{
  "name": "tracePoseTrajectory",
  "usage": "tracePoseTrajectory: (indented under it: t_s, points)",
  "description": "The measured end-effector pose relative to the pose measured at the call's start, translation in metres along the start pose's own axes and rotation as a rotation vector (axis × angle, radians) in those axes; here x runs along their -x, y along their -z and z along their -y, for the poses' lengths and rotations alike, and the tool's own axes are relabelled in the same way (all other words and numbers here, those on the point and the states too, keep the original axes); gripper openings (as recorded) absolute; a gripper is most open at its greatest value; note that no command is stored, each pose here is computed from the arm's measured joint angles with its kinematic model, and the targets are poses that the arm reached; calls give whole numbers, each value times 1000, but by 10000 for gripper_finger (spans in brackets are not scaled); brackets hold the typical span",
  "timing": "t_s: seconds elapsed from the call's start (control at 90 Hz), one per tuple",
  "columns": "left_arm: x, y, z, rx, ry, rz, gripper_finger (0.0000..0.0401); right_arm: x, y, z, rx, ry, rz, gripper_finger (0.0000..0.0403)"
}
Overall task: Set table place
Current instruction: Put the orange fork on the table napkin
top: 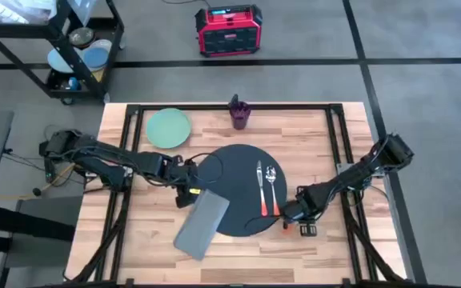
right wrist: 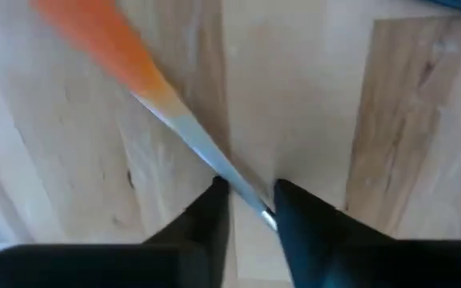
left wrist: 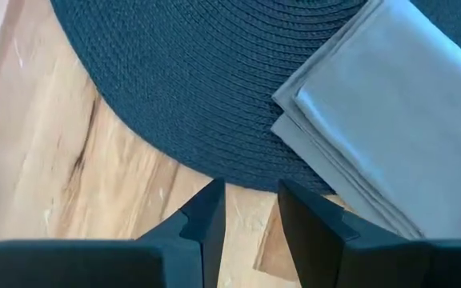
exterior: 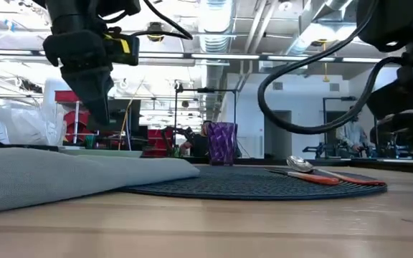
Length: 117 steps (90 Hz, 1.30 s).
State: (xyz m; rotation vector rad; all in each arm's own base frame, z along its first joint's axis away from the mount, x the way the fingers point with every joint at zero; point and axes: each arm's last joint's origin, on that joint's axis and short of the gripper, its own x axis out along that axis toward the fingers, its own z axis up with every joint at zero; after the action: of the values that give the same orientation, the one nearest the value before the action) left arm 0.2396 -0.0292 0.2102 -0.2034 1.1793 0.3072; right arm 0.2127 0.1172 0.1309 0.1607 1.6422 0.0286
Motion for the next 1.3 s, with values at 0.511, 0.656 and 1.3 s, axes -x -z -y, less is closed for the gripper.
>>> tracePoseTrajectory:
  t_s: [0.511, 0.656, 1.3]
  points:
    - [3, 9, 14, -75, 20, -16, 102, 8, 7, -34, -160, -74, -17, 1]
    - [3, 9, 14, -75, 19, -17, 102, 15, 21, -64, -184, -101, -23, 0]
    - [64, 18, 9, -24, -20, 340, 102, 140, -109, -53, -27, 24, 271, 1]
